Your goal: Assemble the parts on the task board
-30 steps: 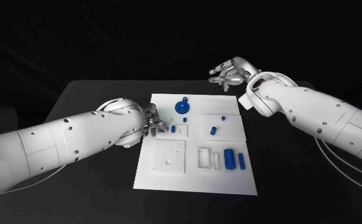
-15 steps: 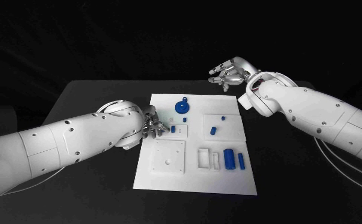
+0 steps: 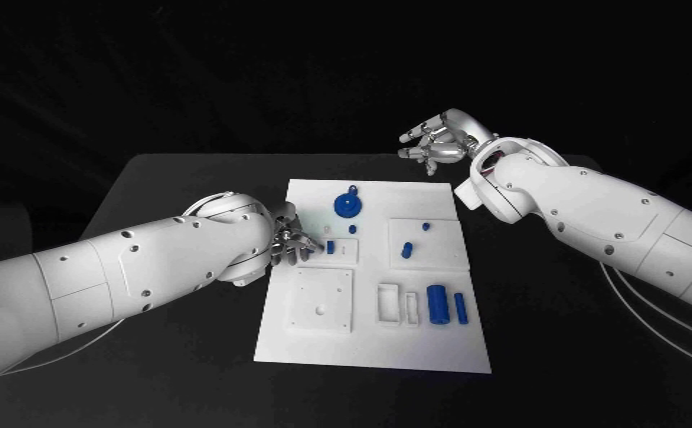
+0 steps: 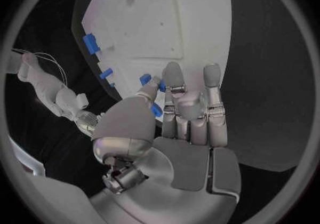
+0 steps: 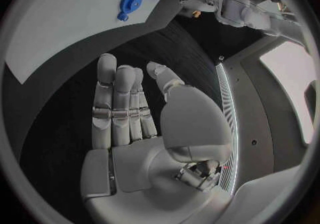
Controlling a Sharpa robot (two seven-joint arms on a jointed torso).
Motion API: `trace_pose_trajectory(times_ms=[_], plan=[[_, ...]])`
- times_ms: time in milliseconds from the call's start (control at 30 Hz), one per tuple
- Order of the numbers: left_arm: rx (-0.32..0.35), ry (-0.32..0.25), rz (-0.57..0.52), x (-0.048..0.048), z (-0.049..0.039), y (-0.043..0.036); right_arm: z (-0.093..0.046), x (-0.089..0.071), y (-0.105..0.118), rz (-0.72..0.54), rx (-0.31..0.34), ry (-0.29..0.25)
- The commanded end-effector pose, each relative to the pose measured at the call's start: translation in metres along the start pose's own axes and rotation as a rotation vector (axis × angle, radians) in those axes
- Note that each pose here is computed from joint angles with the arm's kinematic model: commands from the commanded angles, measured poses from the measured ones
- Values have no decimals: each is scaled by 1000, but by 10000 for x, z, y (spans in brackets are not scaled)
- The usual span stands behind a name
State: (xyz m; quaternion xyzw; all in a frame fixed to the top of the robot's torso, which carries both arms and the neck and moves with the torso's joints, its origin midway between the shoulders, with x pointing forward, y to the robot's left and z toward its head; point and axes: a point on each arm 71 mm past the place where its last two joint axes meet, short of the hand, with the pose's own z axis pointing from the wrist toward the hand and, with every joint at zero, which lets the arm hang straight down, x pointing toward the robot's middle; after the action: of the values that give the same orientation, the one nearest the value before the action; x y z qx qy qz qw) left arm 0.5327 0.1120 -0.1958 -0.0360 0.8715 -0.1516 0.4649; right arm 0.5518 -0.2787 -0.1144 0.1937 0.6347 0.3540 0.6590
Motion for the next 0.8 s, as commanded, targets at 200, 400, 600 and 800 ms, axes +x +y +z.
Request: trace_pose_trajectory(times_ms=[200, 400, 600, 800], plan=[[-16, 33, 9, 80, -10, 89, -1, 10, 1, -6, -8, 10], [-3, 43, -2, 99, -63, 113, -5, 11, -10, -6, -6, 9], [6, 40, -20, 83, -114, 141, -8, 14, -21, -6, -4, 10], [24, 45, -69, 34, -189, 172, -9, 24, -26, -6, -3, 12]])
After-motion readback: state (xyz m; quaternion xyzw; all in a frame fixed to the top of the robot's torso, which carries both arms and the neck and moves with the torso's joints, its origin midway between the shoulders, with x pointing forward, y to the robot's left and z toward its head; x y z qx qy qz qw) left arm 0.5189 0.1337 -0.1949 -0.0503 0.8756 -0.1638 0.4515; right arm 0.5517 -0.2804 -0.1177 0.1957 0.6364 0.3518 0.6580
